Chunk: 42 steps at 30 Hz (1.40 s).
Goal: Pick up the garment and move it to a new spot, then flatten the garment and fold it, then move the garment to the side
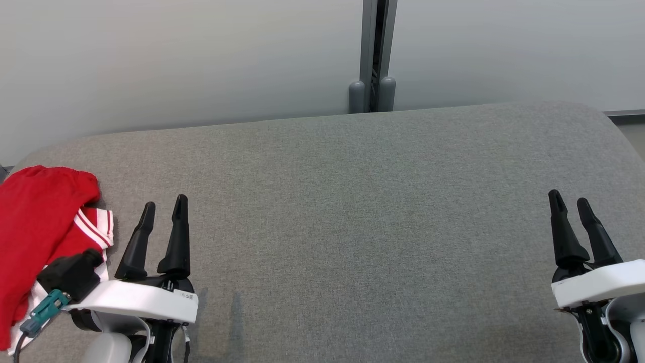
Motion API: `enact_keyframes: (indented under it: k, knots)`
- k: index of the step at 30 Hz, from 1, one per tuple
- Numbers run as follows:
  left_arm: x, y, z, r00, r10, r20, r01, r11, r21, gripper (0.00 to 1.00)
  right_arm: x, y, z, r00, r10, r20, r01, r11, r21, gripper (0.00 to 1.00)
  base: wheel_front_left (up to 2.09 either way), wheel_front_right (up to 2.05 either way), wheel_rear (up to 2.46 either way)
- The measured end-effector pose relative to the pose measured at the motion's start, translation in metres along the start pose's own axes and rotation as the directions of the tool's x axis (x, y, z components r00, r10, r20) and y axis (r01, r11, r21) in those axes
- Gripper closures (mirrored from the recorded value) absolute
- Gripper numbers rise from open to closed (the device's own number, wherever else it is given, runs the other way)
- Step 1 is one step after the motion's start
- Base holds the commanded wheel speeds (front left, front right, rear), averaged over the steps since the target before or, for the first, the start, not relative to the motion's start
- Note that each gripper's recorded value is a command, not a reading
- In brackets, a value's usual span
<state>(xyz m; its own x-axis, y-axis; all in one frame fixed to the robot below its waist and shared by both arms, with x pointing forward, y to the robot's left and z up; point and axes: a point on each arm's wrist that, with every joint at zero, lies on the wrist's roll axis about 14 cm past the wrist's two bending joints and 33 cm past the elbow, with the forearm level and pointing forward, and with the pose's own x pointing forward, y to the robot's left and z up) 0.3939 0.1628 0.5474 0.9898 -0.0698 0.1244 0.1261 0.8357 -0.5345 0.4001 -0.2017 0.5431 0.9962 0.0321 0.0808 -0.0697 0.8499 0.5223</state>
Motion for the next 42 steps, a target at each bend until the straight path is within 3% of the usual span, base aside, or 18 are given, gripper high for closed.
enact_keyframes:
  k: [11, 42]
  knots:
    - [-0.003, 0.005, -0.011, 0.999, 0.008, -0.043, -0.002, 0.989, 0.145, 0.00, -0.002, 0.001, -0.010, 1.000, 0.006, -0.015, -0.007, 0.994, -0.111, 0.00, 0.00, 0.00, 0.00]
    - [-0.011, 0.028, -0.024, 0.992, 0.079, -0.095, -0.037, 0.922, 0.385, 0.00, -0.006, 0.006, -0.030, 0.998, 0.037, -0.043, -0.050, 0.933, -0.356, 0.00, 0.00, 0.00, 0.00]
